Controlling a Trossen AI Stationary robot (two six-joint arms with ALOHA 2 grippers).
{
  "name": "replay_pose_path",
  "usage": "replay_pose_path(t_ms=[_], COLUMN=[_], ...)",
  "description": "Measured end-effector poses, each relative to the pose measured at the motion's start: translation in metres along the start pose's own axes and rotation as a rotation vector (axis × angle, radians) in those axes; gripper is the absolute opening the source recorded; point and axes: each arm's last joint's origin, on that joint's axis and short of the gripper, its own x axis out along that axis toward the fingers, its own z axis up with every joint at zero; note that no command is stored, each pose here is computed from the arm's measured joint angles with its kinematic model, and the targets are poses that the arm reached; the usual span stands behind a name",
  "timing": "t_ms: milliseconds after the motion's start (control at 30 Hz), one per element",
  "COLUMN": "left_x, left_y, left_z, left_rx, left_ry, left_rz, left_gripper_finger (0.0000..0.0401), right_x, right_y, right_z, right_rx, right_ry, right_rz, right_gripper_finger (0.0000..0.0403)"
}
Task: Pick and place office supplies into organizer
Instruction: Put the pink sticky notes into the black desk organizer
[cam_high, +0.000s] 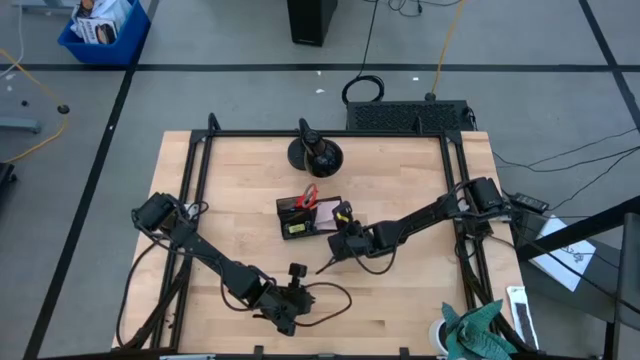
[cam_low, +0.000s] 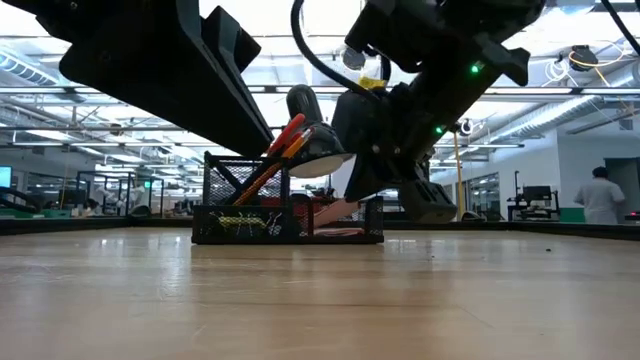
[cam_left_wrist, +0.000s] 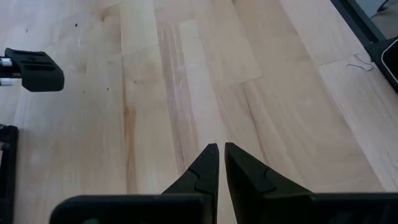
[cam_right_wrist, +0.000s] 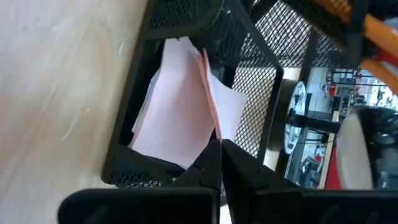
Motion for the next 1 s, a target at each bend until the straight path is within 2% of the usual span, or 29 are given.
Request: replay_pose_path(t_ms=[233,767,1000], left_x=[0.000,0.000,0.000], left_y=[0.000,0.000,0.000], left_z=[0.000,0.000,0.001], left_rx=[-0.001,-0.004,-0.007], left_ry=[-0.001,-0.002,-0.003], left_rz=[0.000,0.000,0.000], left_gripper_finger=[0.0035,0.0035,0.0035], right_x=[0.002,-0.001,-0.018], right_y=[0.003,0.004,0.004], right_z=[-0.002,-0.001,0.000], right_rx=[0.027,0.077,0.054], right_ry=[-0.028,-0.021,-0.047], right_rz=[0.064,0.052,0.060], right_gripper_finger=[0.0004,0.0097,0.0124])
